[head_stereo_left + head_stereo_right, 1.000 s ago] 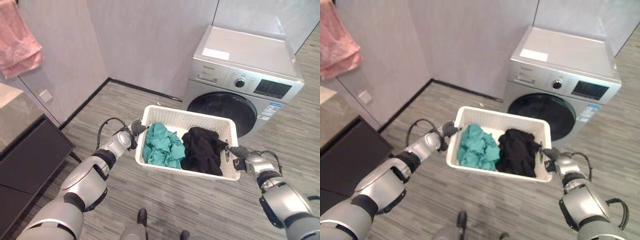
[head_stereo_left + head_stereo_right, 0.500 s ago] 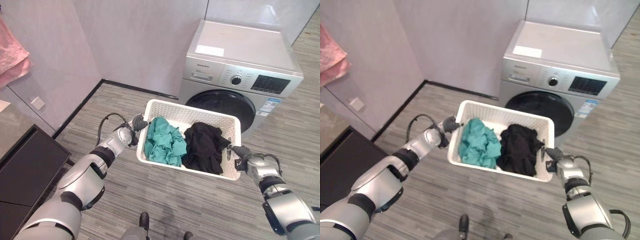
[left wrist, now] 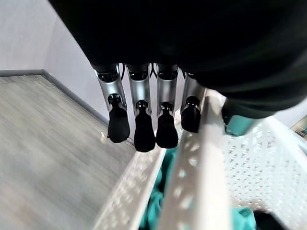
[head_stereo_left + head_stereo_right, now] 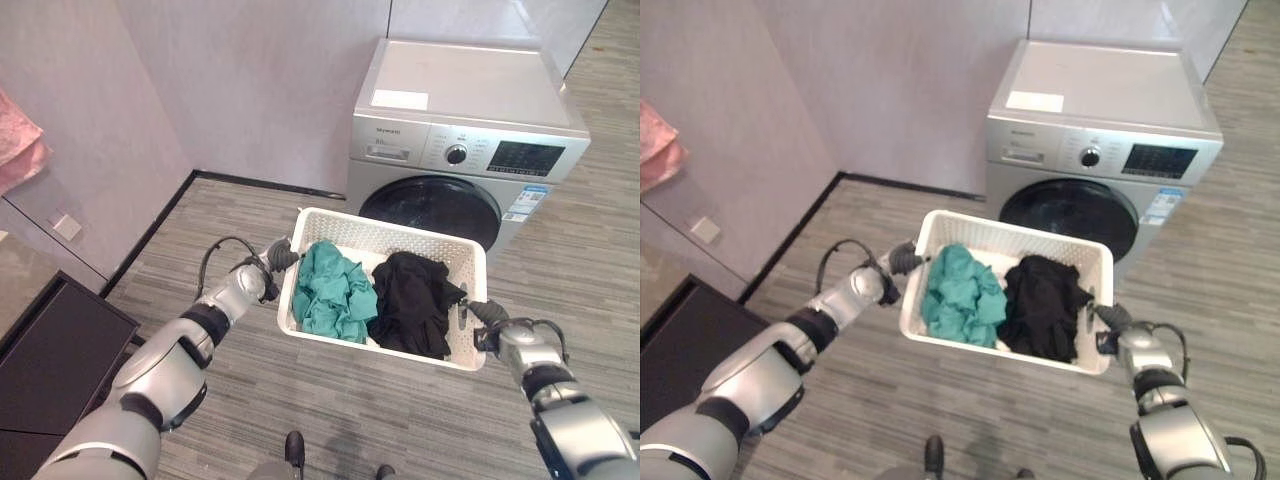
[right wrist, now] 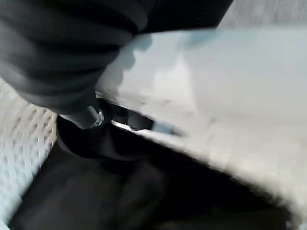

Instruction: Grab the laundry basket,head to the washer,open it,put in the laundry and shut it.

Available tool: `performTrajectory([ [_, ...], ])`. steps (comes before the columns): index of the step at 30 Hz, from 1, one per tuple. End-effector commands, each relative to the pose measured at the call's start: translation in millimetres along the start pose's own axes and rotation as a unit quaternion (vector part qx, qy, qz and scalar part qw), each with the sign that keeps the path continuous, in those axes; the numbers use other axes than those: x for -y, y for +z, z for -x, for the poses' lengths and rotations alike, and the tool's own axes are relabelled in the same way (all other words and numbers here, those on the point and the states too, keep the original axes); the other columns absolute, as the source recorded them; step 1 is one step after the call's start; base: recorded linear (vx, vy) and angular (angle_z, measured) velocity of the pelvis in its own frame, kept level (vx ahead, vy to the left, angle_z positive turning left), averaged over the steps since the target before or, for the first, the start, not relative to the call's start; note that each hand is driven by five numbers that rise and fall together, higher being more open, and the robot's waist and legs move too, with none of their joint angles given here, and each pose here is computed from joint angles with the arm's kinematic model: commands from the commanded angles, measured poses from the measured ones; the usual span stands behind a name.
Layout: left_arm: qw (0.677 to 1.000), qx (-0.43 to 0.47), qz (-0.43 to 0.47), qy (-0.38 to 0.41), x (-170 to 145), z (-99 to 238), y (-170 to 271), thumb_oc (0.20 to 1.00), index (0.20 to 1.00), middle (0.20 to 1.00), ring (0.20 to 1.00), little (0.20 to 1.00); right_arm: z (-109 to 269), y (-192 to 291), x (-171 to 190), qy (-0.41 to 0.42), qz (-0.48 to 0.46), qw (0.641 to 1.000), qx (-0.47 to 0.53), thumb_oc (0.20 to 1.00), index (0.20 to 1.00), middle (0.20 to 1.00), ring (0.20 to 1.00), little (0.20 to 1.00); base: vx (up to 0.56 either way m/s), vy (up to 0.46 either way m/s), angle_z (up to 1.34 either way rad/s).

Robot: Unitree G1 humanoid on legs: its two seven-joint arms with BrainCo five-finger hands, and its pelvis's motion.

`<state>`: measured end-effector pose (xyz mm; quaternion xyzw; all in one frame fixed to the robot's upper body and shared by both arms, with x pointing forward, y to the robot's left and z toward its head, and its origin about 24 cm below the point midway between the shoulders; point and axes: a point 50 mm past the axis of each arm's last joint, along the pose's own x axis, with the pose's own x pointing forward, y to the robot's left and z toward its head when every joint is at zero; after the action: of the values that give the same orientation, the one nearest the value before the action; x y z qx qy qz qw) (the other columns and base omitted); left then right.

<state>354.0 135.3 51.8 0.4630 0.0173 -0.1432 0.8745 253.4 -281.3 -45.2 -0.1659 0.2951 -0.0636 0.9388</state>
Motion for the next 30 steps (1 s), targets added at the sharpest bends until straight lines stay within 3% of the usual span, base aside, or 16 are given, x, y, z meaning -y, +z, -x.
performTrajectory([
  [1,0.998,0.018,0.011,0.060,-18.9,-7.2,14.9,0.200,0.200,0.200,0.200,0.200,18.0,-29.8,-15.1,0.034,0.020,0.999,-0.010,0.200,0.200,0.200,0.200,0.200,0.04,-0.023,0.29],
  [16,0.994,-0.021,0.051,0.090,-29.6,9.9,-17.2,0.200,0.200,0.200,0.200,0.200,34.4,21.8,14.1,-0.008,0.001,0.993,0.122,0.200,0.200,0.200,0.200,0.200,0.02,-0.003,0.00],
  [23,0.988,-0.023,0.069,0.139,-54.7,21.7,-29.2,0.200,0.200,0.200,0.200,0.200,43.4,43.6,45.6,-0.052,0.003,0.985,0.163,0.200,0.200,0.200,0.200,0.200,-0.03,0.063,-0.14],
  [30,0.989,-0.015,0.061,0.134,-59.8,23.4,-27.6,0.200,0.200,0.200,0.200,0.200,45.4,63.4,75.8,-0.097,-0.029,0.977,0.189,0.200,0.200,0.200,0.200,0.200,-0.02,0.234,-0.40],
])
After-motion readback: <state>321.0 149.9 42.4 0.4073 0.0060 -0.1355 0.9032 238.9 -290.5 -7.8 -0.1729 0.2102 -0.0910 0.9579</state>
